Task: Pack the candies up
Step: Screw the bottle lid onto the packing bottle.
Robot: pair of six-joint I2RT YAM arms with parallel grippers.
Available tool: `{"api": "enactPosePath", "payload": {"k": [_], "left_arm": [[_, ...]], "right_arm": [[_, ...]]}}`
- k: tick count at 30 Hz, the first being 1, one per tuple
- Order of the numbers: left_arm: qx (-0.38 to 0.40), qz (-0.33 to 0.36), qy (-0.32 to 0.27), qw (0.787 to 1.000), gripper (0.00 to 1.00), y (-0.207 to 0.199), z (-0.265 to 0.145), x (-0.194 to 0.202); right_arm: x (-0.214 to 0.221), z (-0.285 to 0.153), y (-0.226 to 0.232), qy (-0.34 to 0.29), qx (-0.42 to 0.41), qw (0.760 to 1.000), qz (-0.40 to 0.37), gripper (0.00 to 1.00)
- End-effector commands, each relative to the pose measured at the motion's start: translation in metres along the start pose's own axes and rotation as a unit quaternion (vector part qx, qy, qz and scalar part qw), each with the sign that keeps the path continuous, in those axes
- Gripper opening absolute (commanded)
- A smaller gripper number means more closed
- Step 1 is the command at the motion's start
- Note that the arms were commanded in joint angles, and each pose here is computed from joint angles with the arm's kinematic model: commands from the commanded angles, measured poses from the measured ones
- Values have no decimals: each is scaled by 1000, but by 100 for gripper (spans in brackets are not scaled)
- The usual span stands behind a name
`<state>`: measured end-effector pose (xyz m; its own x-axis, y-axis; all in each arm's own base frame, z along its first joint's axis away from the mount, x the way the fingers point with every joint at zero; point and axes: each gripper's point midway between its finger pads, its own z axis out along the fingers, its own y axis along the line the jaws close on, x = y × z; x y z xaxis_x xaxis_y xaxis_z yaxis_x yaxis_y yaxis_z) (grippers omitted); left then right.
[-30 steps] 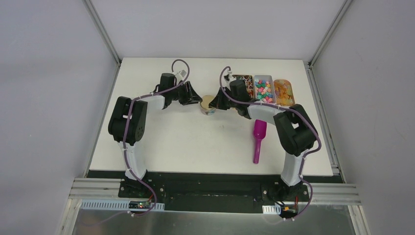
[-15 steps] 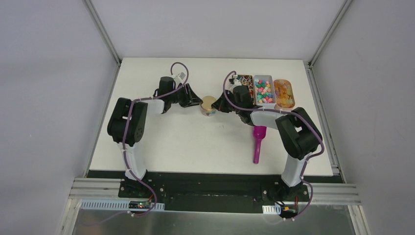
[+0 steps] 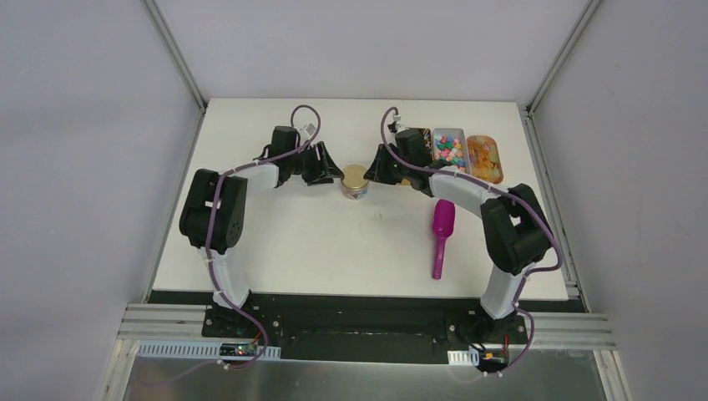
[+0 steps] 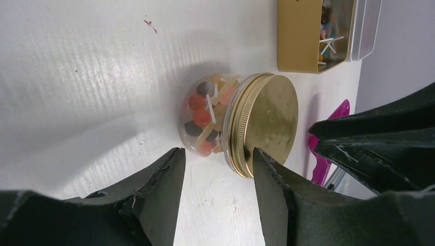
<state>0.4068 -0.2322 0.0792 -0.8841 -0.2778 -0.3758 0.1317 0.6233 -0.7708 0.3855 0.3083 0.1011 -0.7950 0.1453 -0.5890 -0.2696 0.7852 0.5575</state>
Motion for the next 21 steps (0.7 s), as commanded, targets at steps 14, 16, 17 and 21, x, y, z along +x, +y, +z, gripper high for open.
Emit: {"api": "enactPosePath", "payload": {"k": [14,16,17,21], "left_arm": [[-15,162,-127,978,77,-107,-107,-65],[-21,181,-142,973,86,-118,-125,-67],[-22,193,-151,969,96,-125,-134,-68],[-7,237,-189,953,99,-155,-174,-63]], "right_arm": [[-78,-171,49,-137,37,981,-135,99],[-78,-190,46,-147,52,977,-147,100],[-76,-199,46,-149,54,976,-150,100],[-76,-238,40,-187,78,967,-157,100]]}}
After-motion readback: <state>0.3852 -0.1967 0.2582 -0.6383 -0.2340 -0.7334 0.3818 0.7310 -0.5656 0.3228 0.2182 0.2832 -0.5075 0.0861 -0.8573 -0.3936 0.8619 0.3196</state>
